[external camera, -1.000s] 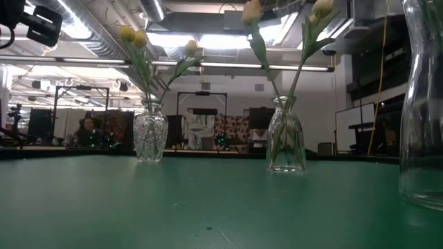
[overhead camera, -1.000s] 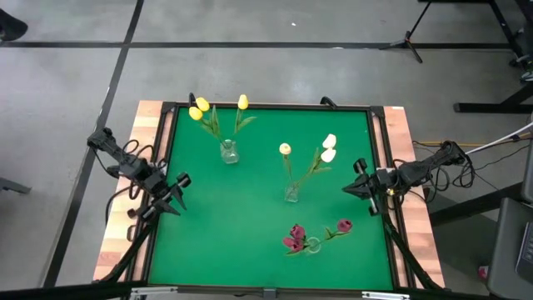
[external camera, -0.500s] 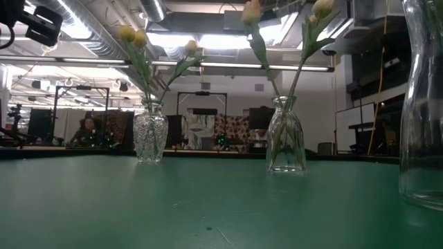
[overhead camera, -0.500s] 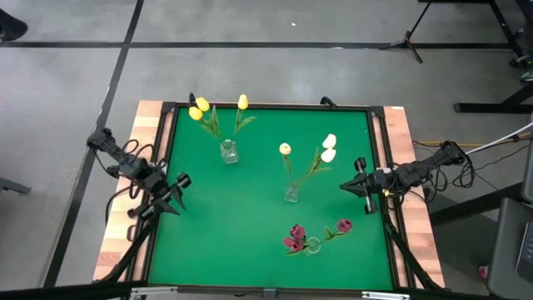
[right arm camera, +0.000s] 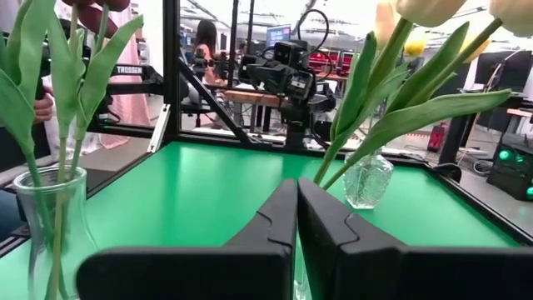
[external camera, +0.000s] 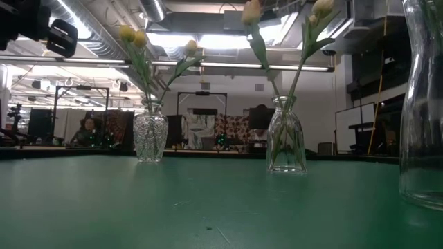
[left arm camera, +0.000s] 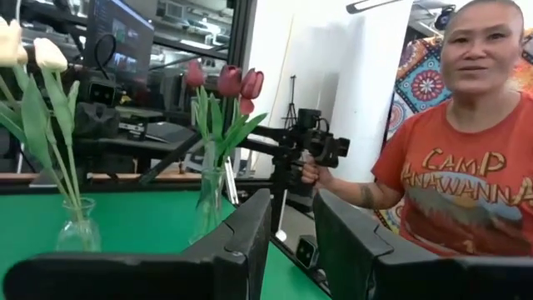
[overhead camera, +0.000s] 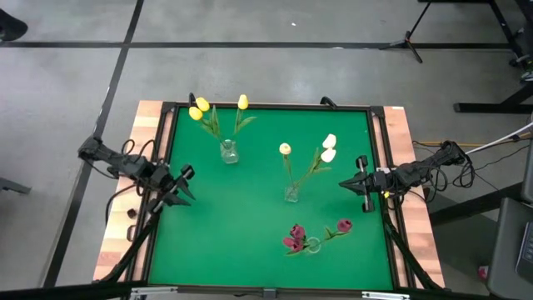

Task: Sort flowers into vase by color
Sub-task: Return to Home Position

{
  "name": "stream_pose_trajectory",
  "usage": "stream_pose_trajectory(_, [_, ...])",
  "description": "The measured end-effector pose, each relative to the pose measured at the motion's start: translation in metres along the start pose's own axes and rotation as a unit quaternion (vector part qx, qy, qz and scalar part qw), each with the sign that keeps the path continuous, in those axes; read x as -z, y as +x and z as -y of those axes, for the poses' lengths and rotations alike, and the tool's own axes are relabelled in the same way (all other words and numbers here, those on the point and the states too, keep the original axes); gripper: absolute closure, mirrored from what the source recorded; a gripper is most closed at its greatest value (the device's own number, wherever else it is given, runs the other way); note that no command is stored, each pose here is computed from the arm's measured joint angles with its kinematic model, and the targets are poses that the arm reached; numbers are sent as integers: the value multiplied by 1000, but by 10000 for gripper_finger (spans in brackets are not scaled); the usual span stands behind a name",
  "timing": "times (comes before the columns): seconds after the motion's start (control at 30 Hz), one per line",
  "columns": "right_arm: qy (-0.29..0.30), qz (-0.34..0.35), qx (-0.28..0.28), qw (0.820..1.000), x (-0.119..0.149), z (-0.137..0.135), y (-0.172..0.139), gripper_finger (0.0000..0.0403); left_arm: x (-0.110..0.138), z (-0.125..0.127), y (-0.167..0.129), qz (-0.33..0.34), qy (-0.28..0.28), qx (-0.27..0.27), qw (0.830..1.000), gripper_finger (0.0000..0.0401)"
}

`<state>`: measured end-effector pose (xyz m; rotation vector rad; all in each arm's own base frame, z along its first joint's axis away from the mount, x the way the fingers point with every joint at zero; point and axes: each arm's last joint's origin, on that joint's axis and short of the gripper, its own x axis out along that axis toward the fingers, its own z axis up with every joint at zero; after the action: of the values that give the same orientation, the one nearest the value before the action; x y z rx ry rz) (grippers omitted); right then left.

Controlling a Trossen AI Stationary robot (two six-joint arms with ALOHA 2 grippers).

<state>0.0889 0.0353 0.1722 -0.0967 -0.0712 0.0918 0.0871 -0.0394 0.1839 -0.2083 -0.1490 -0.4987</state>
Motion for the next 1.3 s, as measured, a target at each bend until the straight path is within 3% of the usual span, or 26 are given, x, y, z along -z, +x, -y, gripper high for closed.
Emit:
stream_pose_trajectory(0.3, [0,0,-6,1000,0,0,0,388,-1,-8,-1,-4,6,3,1000,309])
stream_pose_trajectory(0.57, [-4,1,-9,1000,0,-1,0,388,-4,-14,-2,15,30,-66,997,309])
stream_pose_trajectory(0.83, [62,0,-9,998,0,-1,0,388,-6,-15,-2,27,46,-78,996,309])
stream_pose_trajectory(1.03, [77,-1,-9,997,0,-1,0,388,-9,-18,-3,56,-4,-150,987,309])
stream_pose_trajectory(1.3, [63,-1,-23,998,0,-1,0,388,-8,-19,-4,56,-4,-161,985,309])
